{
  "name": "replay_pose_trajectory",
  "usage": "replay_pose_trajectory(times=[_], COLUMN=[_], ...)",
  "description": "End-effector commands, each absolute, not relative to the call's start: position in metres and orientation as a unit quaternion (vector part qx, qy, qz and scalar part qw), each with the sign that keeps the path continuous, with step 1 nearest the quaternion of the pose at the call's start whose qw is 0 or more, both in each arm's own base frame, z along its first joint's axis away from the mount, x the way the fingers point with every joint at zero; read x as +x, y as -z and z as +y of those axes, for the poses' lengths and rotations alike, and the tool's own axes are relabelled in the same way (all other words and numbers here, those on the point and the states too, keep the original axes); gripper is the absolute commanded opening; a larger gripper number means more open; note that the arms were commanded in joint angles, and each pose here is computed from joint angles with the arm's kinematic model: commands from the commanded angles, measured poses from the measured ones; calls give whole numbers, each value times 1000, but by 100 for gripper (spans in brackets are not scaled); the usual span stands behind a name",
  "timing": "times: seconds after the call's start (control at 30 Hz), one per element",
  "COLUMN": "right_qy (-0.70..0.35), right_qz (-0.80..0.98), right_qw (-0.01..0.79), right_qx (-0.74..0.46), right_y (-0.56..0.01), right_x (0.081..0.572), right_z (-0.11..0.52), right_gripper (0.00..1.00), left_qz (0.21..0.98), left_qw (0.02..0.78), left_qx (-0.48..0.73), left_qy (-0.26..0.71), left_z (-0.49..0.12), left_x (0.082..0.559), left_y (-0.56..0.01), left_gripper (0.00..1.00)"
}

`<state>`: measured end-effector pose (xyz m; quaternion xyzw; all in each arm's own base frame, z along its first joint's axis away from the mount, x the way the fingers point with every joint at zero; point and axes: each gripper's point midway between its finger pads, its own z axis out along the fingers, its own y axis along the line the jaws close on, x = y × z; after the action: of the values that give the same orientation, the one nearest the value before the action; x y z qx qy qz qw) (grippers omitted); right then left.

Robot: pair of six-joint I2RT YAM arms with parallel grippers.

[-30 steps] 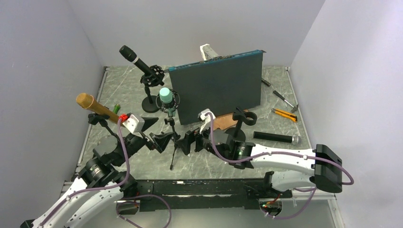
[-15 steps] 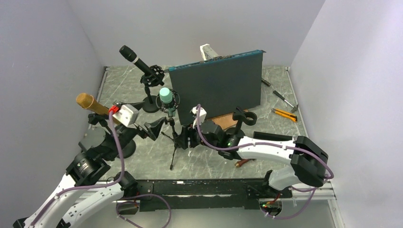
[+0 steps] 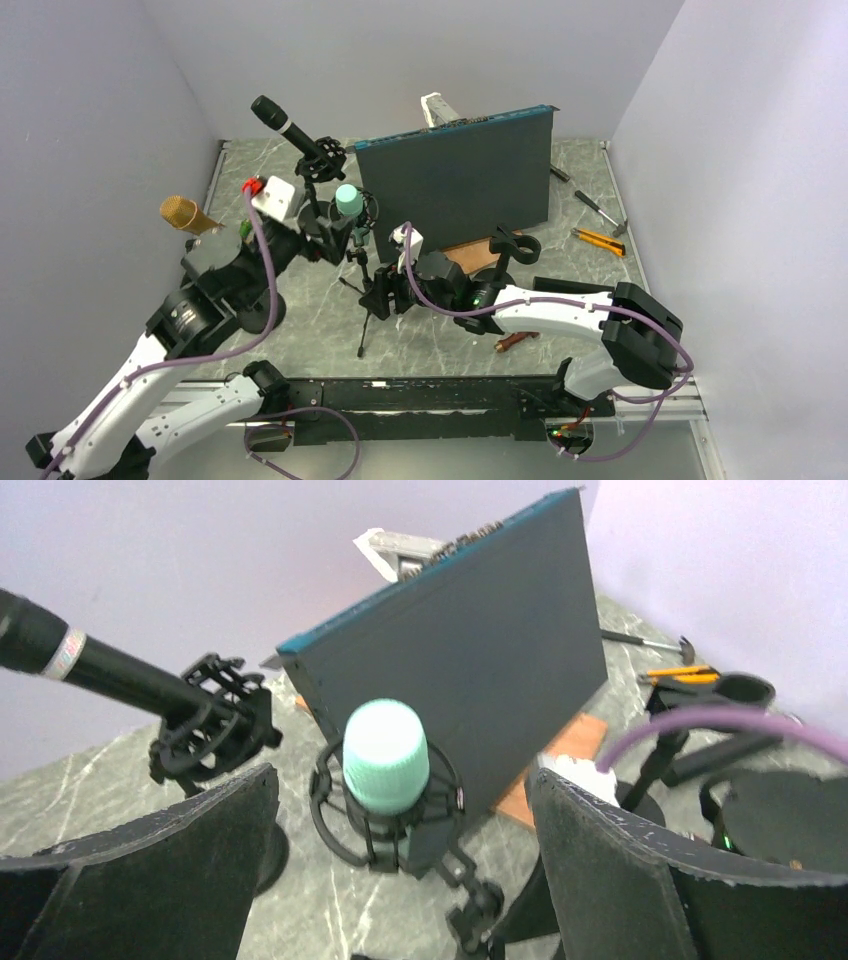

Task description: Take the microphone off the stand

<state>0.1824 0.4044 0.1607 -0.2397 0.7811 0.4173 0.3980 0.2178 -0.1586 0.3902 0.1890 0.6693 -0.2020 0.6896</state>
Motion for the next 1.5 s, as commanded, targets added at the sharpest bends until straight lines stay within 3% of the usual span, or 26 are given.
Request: replay_pose_trajectory(times=[0.0, 0.2, 0.57, 1.03, 1.17, 1.23, 1.27, 1.37, 1.47], right_qy=[-443, -443, -433, -409, -407, -408, -409, -409, -410], right_qz=[749, 747, 755, 769, 769, 769, 769, 770, 770], right_qw=[433, 436, 439, 436, 434, 431, 431, 429, 429], right_qx=[-234, -238, -224, -226, -232, -236, -237, -236, -236], right_y=[-198, -205, -205, -191, -190, -189, -189, -187, -188], right_x=[189, 187, 186, 190, 190, 188, 188, 188, 188], right_z=[413, 410, 396, 393, 394, 395, 396, 396, 396], right_gripper=[71, 74, 74, 74, 75, 75, 75, 75, 75], left_qz=[694, 712, 722, 728, 716, 714, 715, 717, 710], left_qw=[686, 667, 644, 620, 624, 625, 626, 629, 637], left_qx=[157, 172, 201, 227, 250, 253, 250, 239, 238], left_qy=[152, 139, 153, 184, 186, 186, 184, 181, 182], left_z=[-159, -181, -198, -197, -199, -198, -197, -192, -191], left_x=[248, 277, 285, 289, 285, 285, 285, 284, 282], left_y=[-406, -400, -365, -349, -350, -351, -352, -353, -354], left_gripper=[99, 99, 76, 28, 0, 0, 5, 44, 60])
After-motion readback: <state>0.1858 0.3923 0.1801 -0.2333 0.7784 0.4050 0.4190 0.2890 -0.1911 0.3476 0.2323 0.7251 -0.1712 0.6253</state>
